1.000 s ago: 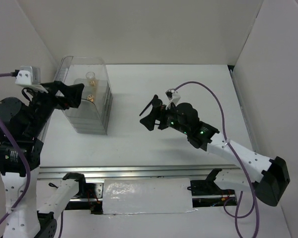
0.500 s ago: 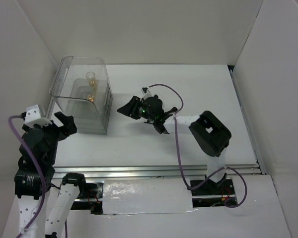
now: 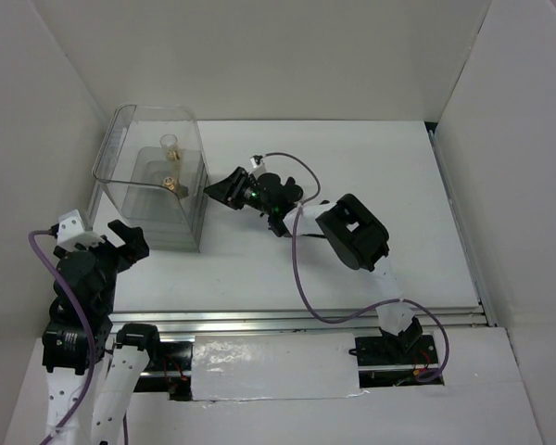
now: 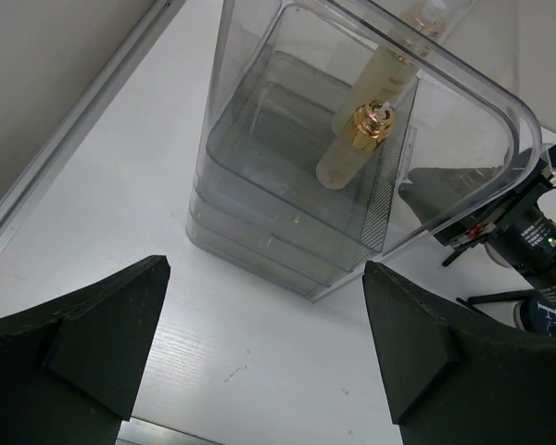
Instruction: Organize the makeup
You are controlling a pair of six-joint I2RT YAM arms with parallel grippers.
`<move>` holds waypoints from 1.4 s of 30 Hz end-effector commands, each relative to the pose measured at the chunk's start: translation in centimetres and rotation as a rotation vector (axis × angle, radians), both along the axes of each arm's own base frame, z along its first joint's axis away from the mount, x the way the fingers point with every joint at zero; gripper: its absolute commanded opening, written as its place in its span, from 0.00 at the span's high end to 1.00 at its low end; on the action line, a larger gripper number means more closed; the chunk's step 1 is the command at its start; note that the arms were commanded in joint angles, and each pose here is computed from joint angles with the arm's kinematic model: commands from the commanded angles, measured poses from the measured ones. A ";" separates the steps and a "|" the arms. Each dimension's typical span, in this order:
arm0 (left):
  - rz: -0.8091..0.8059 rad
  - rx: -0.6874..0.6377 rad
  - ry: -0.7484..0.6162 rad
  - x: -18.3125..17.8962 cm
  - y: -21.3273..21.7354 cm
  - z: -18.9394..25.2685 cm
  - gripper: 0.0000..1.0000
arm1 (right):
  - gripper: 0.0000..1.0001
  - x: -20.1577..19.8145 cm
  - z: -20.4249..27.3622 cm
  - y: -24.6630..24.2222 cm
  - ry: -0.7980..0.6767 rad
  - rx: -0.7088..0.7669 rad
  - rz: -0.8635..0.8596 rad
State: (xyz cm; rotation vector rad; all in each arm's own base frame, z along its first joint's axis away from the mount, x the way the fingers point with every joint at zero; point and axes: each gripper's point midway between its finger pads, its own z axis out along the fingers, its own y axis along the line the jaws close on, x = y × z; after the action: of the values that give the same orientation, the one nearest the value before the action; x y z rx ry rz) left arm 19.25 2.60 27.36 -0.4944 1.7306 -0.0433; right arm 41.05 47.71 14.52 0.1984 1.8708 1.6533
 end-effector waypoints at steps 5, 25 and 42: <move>-0.019 -0.018 -0.074 0.4 -0.5 1.6 0.01 | 0.51 0.5 1.9 1.5 -0.035 0.089 0.052; -0.054 -0.017 -0.081 0.5 -1.0 1.6 0.01 | 0.65 0.5 -0.5 3.3 0.022 0.092 0.112; -0.078 -0.014 -0.079 0.7 -1.4 1.5 0.01 | 0.79 -0.3 0.8 3.7 0.005 0.148 0.164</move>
State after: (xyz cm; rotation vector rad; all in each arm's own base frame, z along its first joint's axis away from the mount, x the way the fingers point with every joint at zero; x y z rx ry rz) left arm 19.71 1.46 27.62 -0.4469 1.7256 -0.1014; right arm 41.48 50.59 12.68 0.1918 1.9078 1.8291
